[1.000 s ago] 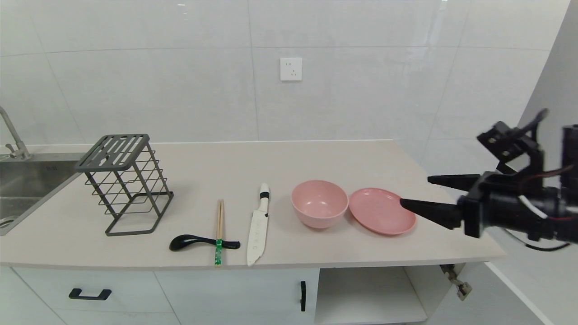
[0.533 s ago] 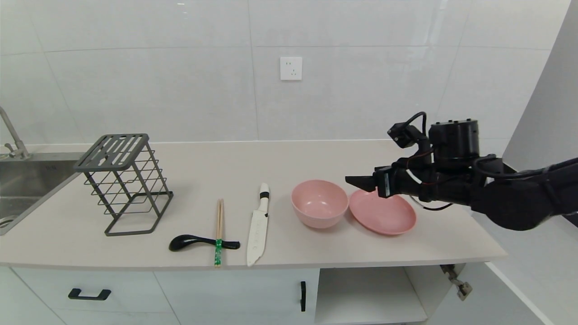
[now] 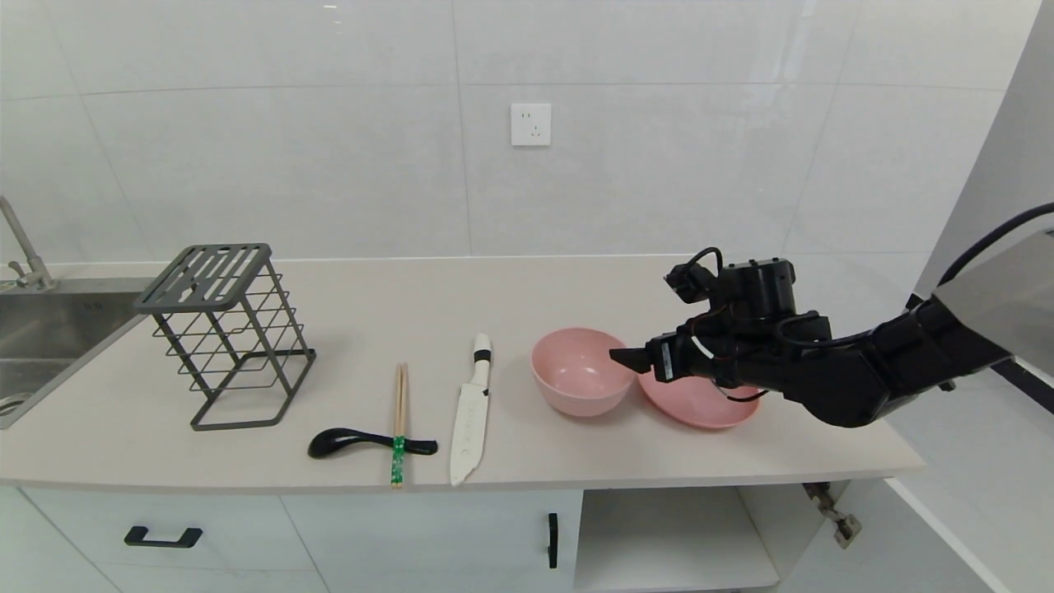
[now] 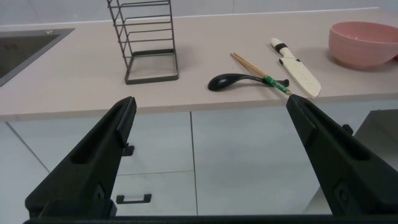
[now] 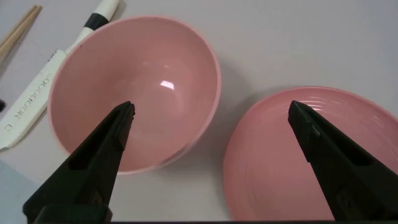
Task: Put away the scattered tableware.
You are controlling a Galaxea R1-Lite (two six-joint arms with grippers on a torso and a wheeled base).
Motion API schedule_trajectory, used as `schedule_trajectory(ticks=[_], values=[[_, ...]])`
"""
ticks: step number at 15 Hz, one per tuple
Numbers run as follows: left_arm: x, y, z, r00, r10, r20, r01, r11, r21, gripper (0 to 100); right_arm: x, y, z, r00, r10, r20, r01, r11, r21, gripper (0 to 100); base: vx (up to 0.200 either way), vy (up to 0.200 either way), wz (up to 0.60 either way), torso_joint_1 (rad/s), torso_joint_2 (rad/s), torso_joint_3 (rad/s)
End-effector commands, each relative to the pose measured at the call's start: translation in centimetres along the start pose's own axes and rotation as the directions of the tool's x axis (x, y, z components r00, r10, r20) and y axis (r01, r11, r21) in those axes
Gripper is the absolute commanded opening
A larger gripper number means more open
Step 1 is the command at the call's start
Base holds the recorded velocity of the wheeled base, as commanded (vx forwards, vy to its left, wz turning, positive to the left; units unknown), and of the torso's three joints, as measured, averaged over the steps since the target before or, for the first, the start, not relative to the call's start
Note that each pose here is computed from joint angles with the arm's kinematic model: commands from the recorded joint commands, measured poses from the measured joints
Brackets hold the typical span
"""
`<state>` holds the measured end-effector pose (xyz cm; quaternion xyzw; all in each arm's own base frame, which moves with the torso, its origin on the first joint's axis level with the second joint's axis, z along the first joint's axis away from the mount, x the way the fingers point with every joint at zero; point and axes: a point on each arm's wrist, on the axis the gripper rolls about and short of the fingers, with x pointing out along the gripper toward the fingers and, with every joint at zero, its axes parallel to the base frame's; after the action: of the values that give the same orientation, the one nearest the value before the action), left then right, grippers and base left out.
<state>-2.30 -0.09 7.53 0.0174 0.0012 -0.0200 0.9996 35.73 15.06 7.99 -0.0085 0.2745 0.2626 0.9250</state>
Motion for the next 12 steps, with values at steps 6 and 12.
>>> schedule_trajectory(ticks=[6,12], values=[[0.0,0.0,0.0,1.000,0.002,-0.001,-0.002,1.000,0.000,100,2.4,1.4,-0.8,0.999,-0.027,-0.022,0.026,0.999,-0.022,100,0.000,0.000,0.00,0.000,0.00,0.000],[0.0,0.0,0.0,1.000,0.002,-0.001,-0.002,1.000,0.000,100,3.4,1.2,-1.2,0.998,-0.052,-0.035,0.051,0.998,-0.020,100,0.000,0.000,0.00,0.000,0.00,0.000]])
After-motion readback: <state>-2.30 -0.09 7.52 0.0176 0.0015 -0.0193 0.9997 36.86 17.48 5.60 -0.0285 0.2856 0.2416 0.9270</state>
